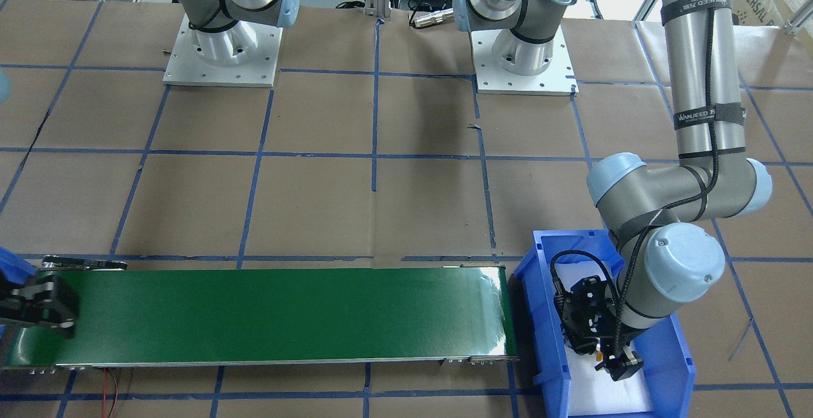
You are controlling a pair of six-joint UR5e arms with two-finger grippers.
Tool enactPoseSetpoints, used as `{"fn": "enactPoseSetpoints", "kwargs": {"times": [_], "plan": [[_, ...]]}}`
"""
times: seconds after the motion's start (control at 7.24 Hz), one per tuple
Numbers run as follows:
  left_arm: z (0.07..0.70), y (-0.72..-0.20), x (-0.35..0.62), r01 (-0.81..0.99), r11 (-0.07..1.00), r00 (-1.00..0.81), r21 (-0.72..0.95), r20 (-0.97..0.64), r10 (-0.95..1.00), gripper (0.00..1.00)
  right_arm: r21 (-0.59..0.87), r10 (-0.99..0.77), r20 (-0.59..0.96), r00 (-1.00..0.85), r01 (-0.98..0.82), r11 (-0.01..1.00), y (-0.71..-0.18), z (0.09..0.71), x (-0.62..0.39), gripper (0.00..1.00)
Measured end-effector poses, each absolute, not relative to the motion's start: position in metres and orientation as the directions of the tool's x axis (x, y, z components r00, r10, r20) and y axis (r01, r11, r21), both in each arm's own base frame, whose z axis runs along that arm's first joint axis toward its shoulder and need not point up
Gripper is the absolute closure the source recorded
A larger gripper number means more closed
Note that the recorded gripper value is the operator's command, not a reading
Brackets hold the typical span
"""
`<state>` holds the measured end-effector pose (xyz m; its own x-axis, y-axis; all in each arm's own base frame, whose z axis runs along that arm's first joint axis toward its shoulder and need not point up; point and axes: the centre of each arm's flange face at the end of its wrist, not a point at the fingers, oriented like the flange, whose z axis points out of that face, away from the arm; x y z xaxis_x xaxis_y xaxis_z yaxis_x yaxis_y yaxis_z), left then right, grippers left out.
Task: Transport two buttons from left to right
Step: 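Grasp the yellow button with left gripper while right arm returns over belt, then lift the yellow button and carry it to the belt with the left gripper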
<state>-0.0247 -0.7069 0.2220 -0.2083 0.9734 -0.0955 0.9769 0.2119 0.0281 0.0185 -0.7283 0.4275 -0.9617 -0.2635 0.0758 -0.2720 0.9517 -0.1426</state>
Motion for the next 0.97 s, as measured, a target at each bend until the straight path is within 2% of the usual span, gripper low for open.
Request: {"fn": "enactPoseSetpoints", "kwargs": {"times": [0.41,0.69,0.97], "plan": [[0.22,-0.707,-0.029,0.976,0.216,-0.212,0.026,-0.097,0.972,0.0,-0.146,-0.107,0.025,-0.994,-0.109,0.983,-0.699,0.449,0.137,0.12],[0.22,-0.707,-0.033,0.976,0.216,-0.213,0.026,-0.103,0.972,0.29,-0.064,-0.052,0.009,-0.999,-0.053,0.997,-0.66,0.472,0.156,0.05],[0.22,-0.708,-0.034,0.976,0.218,-0.214,0.023,-0.116,0.97,0.35,-0.031,-0.048,0.007,-0.999,-0.048,0.998,-0.614,0.489,0.156,0.05]]}}
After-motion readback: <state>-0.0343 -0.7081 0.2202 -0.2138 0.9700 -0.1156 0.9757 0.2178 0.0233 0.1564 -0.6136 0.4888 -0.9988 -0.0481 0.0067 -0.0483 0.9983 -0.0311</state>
